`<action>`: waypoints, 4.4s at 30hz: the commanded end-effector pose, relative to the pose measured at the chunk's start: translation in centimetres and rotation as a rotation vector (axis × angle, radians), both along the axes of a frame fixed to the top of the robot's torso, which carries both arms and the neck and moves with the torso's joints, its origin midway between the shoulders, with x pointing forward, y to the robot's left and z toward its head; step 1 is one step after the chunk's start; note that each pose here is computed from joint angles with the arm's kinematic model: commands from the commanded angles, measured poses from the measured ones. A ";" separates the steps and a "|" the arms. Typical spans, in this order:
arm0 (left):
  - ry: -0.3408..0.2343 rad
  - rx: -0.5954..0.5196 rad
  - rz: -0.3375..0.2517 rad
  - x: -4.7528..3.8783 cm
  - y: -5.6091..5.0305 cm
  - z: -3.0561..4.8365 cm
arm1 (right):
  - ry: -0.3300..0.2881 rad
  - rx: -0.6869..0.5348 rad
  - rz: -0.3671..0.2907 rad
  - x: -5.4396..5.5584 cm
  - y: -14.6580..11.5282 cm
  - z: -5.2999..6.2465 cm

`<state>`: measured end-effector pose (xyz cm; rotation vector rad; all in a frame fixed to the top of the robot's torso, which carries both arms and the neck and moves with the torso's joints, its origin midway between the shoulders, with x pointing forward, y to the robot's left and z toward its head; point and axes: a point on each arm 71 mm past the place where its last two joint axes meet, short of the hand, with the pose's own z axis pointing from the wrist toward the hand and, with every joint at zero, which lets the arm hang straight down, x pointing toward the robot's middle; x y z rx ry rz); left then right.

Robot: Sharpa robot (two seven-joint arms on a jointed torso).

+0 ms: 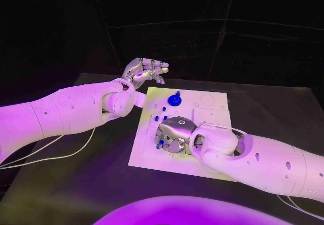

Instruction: Assemble the parts on the task board

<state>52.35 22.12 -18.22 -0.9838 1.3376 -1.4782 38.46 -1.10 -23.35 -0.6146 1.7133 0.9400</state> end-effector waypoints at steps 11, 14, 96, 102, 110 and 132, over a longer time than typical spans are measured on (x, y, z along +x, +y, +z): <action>0.001 -0.006 -0.011 0.00 -0.1 0.12 | -0.011 0.008 0.035 -0.5 0.6 -0.1; 0.001 -0.006 -0.011 0.01 -0.1 0.11 | -0.015 0.024 0.040 -0.5 0.6 0.0; 0.022 0.007 -0.004 -0.04 1.1 -0.41 | 0.260 -0.156 -0.662 -0.5 -18.4 -2.0; 0.023 0.006 -0.006 -0.05 1.0 -0.43 | 0.255 -0.190 -0.658 -0.5 -17.9 -2.5; 0.024 0.007 -0.004 -0.08 1.2 -0.44 | 0.242 -0.149 -0.665 -0.6 -17.2 -2.7; 0.027 0.006 -0.008 -0.15 1.1 -0.43 | 0.305 0.188 -0.709 -1.9 -15.7 -0.5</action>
